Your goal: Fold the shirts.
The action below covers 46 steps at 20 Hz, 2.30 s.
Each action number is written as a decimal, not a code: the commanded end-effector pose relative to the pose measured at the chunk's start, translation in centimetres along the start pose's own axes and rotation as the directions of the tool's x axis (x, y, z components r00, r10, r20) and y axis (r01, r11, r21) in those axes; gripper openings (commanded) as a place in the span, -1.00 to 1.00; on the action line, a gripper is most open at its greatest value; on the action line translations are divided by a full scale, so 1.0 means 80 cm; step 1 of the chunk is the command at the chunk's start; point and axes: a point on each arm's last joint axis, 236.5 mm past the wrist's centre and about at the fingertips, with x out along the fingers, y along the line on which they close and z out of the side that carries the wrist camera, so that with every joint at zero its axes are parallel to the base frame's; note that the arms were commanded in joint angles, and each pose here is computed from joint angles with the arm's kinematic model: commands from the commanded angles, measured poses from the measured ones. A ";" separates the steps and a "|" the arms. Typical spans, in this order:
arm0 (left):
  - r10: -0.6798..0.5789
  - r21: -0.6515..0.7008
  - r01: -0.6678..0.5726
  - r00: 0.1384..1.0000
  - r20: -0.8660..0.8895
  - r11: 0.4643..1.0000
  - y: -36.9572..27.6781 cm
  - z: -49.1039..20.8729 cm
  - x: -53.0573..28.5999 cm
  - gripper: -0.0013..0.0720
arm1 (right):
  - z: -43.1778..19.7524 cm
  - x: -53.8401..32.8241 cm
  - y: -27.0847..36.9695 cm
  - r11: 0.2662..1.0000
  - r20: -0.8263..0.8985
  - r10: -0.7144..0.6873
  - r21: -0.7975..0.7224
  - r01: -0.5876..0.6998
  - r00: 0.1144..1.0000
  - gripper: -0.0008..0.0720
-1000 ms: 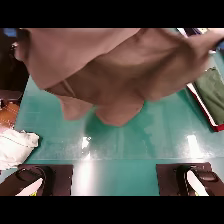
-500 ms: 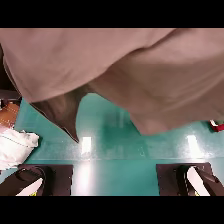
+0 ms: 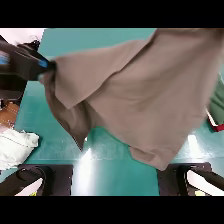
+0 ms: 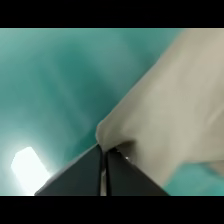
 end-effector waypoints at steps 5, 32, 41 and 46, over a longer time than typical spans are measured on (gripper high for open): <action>0.202 -0.085 -0.225 0.955 -0.218 0.971 0.128 -0.130 0.217 -0.90 | -0.154 0.246 -0.050 0.994 -0.310 -0.108 -0.050 0.098 0.945 -0.90; 0.058 -0.373 -0.395 0.748 -0.661 0.840 0.130 -0.419 0.143 0.80 | -0.195 0.145 -0.041 0.992 -0.480 -0.081 0.049 0.119 0.873 0.36; 0.039 -0.432 -0.385 0.781 -0.623 0.815 0.125 -0.432 0.169 0.80 | -0.202 0.116 -0.036 0.989 -0.366 -0.113 0.050 0.141 0.924 0.23; 0.016 -0.452 -0.368 0.790 -0.613 0.813 0.119 -0.429 0.171 -0.32 | -0.205 0.101 -0.030 0.989 -0.372 -0.112 0.045 0.139 0.922 0.23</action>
